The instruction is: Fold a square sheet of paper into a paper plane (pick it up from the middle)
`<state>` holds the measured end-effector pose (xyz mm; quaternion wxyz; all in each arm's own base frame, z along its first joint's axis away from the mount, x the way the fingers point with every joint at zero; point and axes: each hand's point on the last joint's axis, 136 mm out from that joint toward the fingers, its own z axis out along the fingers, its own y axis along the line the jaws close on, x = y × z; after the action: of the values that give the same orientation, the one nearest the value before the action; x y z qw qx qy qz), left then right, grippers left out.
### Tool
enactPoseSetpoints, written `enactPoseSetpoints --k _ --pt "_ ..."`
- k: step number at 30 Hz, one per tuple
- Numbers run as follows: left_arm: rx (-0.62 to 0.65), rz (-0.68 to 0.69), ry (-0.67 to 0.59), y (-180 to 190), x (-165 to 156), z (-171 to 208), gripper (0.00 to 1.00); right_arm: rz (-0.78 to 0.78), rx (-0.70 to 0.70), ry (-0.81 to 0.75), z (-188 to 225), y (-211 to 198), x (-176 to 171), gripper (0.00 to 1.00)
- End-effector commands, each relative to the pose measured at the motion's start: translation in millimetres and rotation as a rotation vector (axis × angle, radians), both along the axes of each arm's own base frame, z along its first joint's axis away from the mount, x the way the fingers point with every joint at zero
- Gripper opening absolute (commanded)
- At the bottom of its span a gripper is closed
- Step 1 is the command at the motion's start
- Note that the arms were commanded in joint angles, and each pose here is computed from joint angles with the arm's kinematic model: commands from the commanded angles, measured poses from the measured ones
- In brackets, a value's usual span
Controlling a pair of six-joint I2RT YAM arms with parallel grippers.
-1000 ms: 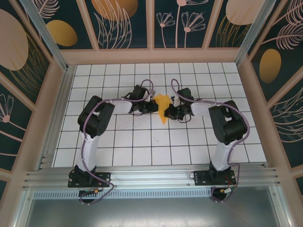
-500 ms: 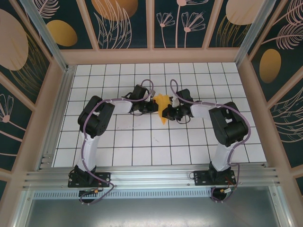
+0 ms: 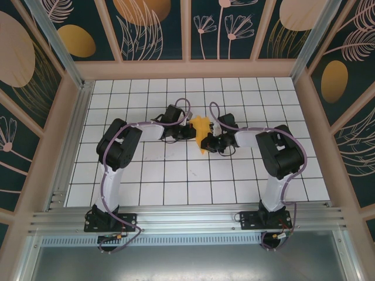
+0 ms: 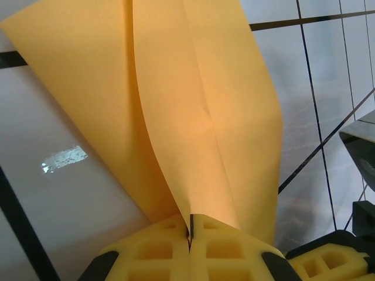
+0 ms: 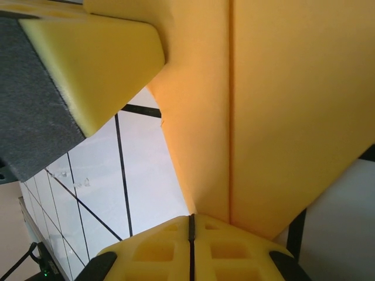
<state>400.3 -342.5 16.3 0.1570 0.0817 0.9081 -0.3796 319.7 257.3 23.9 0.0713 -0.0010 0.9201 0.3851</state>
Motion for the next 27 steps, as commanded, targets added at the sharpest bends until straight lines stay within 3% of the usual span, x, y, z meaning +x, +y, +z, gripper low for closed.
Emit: enactPoseSetpoints --k 1,11,18,21,23,24,25,27 --pt "0.177 0.069 0.059 37 -3 -43 0.0 0.044 0.037 -0.024 21 7 -11 0.11" --pt "0.163 0.064 0.058 35 -4 -40 0.0 0.026 -0.04 0.067 -24 0 -28 0.11" --pt "0.137 0.066 0.028 32 1 -23 0.0 0.027 -0.07 0.089 -30 -3 -32 0.11" --pt "0.133 0.084 -0.008 32 7 -8 0.12 0.021 -0.09 0.096 -34 -7 -32 0.1" --pt "0.122 0.095 -0.035 31 11 7 0.15 0.021 -0.094 0.091 -35 -8 -32 0.1" --pt "0.115 0.103 -0.054 31 15 15 0.25 0.017 -0.096 0.087 -35 -8 -31 0.1" --pt "0.115 0.113 -0.071 31 18 22 0.28 0.017 -0.096 0.086 -35 -8 -31 0.1" --pt "0.111 0.131 -0.1 32 24 37 0.29 0.014 -0.102 0.09 -39 -9 -31 0.09"
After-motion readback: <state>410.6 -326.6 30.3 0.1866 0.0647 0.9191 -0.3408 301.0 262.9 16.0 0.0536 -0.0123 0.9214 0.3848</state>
